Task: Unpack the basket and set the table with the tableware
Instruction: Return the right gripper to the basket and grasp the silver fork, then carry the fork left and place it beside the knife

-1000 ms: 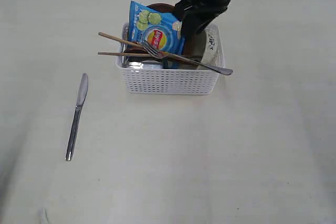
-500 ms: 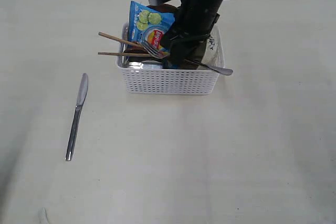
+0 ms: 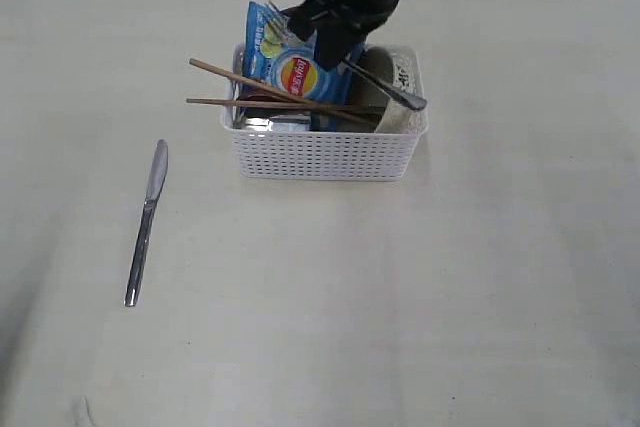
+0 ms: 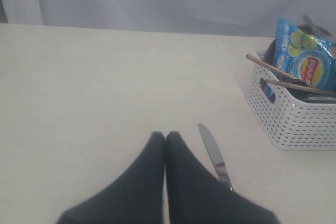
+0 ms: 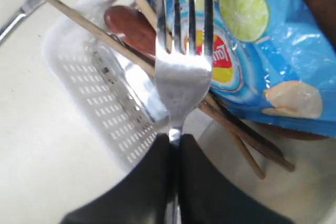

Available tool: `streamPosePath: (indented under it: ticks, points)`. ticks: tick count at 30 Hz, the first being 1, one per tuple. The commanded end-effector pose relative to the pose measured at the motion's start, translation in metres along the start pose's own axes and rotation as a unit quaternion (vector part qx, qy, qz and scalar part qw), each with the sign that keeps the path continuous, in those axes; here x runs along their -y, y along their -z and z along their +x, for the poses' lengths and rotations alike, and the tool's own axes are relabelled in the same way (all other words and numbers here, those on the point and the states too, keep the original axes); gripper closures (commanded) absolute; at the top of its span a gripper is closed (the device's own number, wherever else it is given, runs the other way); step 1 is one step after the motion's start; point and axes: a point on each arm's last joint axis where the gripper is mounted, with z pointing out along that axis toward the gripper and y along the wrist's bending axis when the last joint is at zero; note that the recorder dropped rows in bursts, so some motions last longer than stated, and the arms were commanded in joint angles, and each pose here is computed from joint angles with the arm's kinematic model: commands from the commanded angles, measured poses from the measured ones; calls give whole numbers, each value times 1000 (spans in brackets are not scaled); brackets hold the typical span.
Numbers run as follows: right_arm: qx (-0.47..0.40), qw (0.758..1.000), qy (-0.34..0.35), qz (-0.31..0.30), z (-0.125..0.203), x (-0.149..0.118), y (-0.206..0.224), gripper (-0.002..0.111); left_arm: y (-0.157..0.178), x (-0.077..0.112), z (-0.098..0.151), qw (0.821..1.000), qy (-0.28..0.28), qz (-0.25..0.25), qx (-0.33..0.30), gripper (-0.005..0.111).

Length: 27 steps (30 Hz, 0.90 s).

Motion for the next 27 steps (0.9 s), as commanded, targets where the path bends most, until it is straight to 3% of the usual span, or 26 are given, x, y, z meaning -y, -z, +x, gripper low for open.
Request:
streamPosePath:
  ticks: [1,5,7,12,18,27]
  points:
    - [57,998,-19,7,-8,-42,50,108,0,0,1,1000,-3,2,1,107]
    - [52,998,-25,-24,-12,-117,51,109,0,0,1,1000,-3,2,1,107]
    - [20,997,-59,-42,-5,-151,26,109,0,0,1,1000,-3,2,1,107]
    - [54,977,-197,-66,8,-220,-39,109,0,0,1,1000,-3,2,1,107]
    - [59,959,-273,-53,4,-221,-71,109,0,0,1,1000,-3,2,1,107]
    - [71,930,-358,36,4,-197,-116,109,0,0,1,1000,-3,2,1,107]
